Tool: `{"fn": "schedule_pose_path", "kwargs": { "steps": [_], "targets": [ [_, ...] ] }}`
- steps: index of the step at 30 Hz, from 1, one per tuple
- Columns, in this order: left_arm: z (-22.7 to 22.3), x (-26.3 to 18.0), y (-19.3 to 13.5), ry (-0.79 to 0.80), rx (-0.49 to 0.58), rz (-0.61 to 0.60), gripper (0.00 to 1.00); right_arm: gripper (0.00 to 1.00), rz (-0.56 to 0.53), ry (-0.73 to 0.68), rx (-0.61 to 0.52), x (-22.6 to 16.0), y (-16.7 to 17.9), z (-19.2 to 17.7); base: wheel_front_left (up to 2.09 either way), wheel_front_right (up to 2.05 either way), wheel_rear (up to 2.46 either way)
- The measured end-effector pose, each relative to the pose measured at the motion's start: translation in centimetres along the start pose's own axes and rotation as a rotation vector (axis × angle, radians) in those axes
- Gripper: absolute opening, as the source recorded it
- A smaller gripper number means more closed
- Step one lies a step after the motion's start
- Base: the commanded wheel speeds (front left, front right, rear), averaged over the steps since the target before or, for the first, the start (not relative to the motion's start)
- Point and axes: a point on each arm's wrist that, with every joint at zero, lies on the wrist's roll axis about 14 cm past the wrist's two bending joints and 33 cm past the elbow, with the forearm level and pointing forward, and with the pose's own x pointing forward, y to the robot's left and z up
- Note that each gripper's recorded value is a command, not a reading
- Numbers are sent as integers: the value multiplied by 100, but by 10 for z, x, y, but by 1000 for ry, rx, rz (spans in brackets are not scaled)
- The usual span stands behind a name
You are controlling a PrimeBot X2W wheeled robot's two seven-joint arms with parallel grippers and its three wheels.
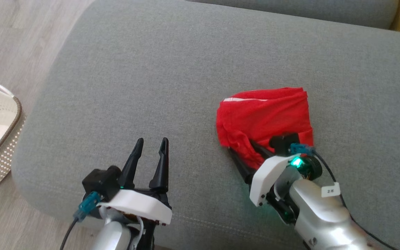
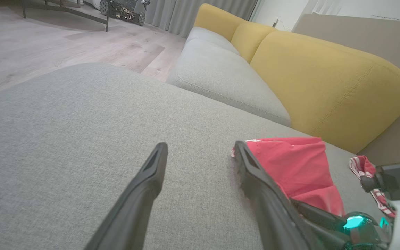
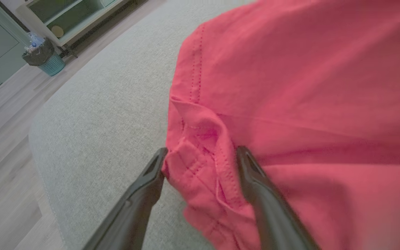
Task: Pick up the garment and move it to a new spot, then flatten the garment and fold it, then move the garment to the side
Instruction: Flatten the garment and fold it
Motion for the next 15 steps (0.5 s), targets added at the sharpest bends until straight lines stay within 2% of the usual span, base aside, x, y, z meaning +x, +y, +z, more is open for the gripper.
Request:
{"fn": "schedule_pose_path", "kwargs": {
  "steps": [8,15],
  "targets": [
    [0,3,-7,-2,-2,-24,100,100,-11,-78,-5,-6,-2,16,0,0,0],
    [8,5,-22,-30,3,-78,100,100,-36,-231,9,-28,-7,57,0,0,0]
  ]
}}
